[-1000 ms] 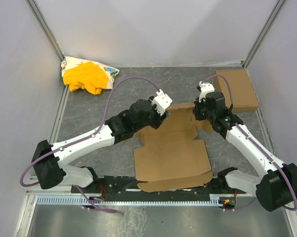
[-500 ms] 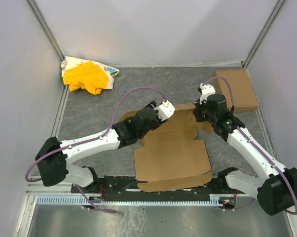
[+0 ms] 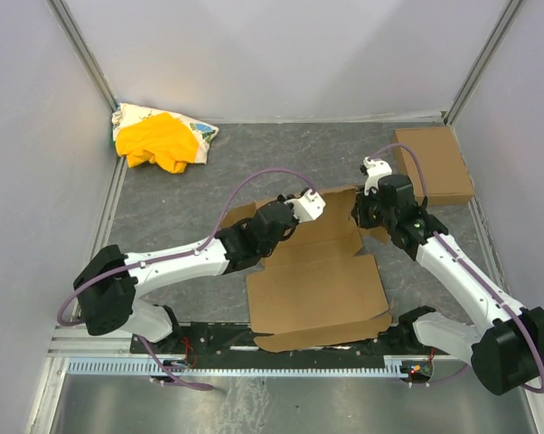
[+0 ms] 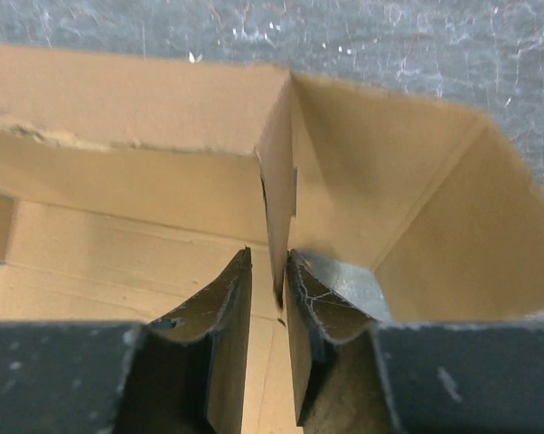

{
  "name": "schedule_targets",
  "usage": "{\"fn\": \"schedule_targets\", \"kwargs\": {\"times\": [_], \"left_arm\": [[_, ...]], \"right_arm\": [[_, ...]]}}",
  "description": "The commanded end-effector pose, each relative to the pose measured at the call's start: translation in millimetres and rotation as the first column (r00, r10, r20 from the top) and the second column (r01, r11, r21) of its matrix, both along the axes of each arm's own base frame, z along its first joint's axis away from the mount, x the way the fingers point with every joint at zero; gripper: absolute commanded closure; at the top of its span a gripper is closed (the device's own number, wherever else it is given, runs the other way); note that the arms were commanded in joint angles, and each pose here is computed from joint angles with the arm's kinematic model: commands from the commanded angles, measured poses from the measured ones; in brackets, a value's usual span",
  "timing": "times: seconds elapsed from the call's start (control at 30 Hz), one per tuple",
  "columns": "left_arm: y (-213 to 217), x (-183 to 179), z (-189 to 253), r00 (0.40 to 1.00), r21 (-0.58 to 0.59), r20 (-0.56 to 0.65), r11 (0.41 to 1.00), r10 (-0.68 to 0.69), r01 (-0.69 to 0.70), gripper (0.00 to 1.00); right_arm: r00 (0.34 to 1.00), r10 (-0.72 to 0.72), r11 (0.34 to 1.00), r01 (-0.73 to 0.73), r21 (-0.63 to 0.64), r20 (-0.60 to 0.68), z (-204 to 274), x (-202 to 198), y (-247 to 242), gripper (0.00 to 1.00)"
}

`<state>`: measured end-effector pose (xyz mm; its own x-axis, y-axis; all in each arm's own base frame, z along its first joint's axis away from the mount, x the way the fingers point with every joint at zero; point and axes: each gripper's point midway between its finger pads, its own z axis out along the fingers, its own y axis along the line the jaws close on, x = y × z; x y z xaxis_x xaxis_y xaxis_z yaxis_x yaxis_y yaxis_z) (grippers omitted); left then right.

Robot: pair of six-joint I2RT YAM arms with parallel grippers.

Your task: Fold the paper box

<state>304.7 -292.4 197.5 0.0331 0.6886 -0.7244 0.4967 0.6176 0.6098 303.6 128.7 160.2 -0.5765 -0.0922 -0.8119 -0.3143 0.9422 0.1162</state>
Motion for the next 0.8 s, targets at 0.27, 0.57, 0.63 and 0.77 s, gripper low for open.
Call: {"fn": "schedule_targets", "kwargs": {"times": [0.27, 0.57, 0.63, 0.77], "left_arm": [[24.0, 5.4, 27.2, 0.987, 0.017, 0.137, 0.996, 0.081, -0.084, 0.97], [40.0, -5.6, 60.1, 0.982, 0.008, 0.180, 0.999, 0.049, -0.051, 0.96], [44.1, -8.8, 59.7, 0.982, 0.018, 0.187, 0.999, 0.037, -0.041, 0.96], [50.3, -10.5, 57.4, 0.976, 0.062, 0.219, 0.998, 0.018, -0.032, 0.96]], "right_arm": [[0.996, -0.064, 0.998, 0.063, 0.021, 0.056, 51.4, -12.8, -13.1, 0.44], [0.935, -0.336, 0.936, 0.345, -0.069, 0.114, 79.3, 6.3, -77.8, 0.35], [0.917, -0.383, 0.921, 0.389, -0.032, 0.111, 78.5, 15.6, -90.9, 0.35], [0.897, -0.433, 0.901, 0.426, 0.087, 0.092, 75.8, 35.2, -108.3, 0.37]]}}
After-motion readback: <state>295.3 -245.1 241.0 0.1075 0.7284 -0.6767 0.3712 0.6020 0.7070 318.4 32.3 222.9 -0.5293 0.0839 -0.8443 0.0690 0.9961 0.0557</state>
